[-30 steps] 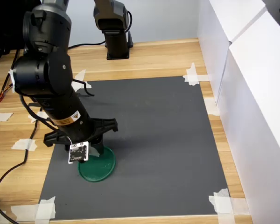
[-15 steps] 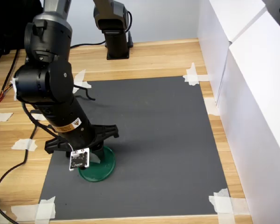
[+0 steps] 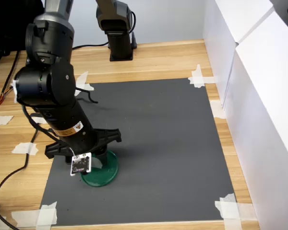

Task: Grasp a white terminal and put it on the green lid.

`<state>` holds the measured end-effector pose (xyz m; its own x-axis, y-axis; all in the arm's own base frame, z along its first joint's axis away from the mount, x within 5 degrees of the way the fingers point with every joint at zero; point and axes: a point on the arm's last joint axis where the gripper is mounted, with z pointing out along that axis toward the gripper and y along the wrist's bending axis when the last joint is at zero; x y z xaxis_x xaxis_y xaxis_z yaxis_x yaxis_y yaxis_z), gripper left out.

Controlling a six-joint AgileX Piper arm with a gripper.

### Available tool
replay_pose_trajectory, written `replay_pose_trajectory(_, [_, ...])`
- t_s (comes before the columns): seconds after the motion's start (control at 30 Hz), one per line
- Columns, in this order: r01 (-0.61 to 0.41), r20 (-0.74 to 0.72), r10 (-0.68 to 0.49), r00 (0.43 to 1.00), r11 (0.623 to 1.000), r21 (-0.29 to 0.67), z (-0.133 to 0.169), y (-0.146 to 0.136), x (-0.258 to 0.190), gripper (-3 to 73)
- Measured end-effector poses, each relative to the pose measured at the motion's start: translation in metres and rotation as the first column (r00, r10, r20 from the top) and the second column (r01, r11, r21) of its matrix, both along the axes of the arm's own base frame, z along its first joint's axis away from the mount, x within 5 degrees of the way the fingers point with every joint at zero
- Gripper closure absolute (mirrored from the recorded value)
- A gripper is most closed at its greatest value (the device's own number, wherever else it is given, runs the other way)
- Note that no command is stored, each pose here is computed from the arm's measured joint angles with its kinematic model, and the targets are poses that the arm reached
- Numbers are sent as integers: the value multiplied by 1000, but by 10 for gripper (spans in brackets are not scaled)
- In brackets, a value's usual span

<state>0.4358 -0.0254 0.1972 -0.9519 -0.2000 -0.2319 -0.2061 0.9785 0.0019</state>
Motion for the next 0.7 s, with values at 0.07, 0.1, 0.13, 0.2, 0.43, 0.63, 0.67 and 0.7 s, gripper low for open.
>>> replay_pose_trajectory(0.07, [-1, 1, 1, 1000, 1000, -2, 0, 0, 0, 151])
replay_pose_trajectory(0.1, [-1, 2, 1, 1000, 1000, -3, 0, 0, 0, 130])
replay_pose_trajectory(0.13, [-1, 3, 1, 1000, 1000, -4, 0, 0, 0, 112])
replay_pose_trajectory(0.2, [-1, 5, 1, 1000, 1000, -5, 0, 0, 0, 93])
replay_pose_trajectory(0.43, [-6, 18, 6, 1000, 1000, -20, 8, -1, -2, 86])
replay_pose_trajectory(0.63, [3, 101, -1, 995, 1000, -23, 46, -1, -11, 176])
replay_pose_trajectory(0.67, [7, 108, -5, 994, 1000, -22, 51, -1, -13, 206])
replay_pose_trajectory(0.7, [15, 119, -12, 993, 1000, -20, 57, 0, -15, 248])
